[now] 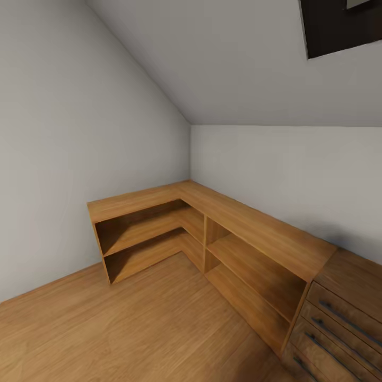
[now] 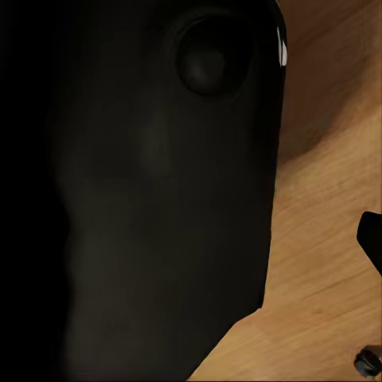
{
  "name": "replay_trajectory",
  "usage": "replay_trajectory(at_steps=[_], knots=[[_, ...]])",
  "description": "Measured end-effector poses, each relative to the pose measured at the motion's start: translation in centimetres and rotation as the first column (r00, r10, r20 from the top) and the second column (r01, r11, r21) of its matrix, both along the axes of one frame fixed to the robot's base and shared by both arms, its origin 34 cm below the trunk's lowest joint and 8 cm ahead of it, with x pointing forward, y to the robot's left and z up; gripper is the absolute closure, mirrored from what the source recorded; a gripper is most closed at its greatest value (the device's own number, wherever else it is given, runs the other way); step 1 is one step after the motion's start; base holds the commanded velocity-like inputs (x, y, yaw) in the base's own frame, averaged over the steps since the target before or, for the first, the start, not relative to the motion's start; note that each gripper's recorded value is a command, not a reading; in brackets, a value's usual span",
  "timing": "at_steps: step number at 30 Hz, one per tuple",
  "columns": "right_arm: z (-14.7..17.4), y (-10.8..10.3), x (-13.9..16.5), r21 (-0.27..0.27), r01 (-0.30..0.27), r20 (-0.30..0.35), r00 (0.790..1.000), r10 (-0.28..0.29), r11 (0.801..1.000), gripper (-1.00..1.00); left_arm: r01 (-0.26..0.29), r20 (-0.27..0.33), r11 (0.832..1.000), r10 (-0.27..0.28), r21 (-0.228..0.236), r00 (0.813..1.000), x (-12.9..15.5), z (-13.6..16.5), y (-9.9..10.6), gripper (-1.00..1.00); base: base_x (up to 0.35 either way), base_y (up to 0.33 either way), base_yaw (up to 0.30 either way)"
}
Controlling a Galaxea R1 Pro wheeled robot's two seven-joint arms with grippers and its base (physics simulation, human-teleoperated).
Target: In the bedroom, organize the workspace by keeping the computer under the desk, ensuring the monitor is on the desk, placing the keyboard on the desk next to the monitor, placing the mouse on the desk next to the keyboard, moving the folder from the swivel chair onto the desk next to the mouse, stacking the notebook on top of the folder with the pen on top of the notebook, and positioning the swivel chair next to the desk.
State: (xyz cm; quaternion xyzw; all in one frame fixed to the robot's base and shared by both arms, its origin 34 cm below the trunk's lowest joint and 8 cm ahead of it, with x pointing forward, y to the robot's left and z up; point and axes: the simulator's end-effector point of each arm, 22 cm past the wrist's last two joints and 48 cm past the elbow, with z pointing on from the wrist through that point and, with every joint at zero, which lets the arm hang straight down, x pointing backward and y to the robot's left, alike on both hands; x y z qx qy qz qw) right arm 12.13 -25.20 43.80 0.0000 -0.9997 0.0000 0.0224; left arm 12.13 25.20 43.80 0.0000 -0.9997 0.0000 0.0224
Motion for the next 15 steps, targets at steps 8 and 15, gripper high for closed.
replay_trajectory(at_steps=[8, 15], knots=[[1.1, 1.4, 2.8, 0.022, -0.003, 0.027, 1.0, 0.002, 1.0, -1.0, 0.025, 0.03, 0.999, -0.023, -0.044, 0.999, 2.6, 1.2, -3.5, -1.0, 0.0, 0.0, 0.0], [2.3, 1.3, 3.0, 0.021, -0.005, 0.029, 1.0, 0.004, 1.0, -1.0, 0.026, 0.03, 0.998, -0.025, -0.059, 0.999, 2.7, 2.4, -4.8, -1.0, 0.0, 0.0, 0.0]])
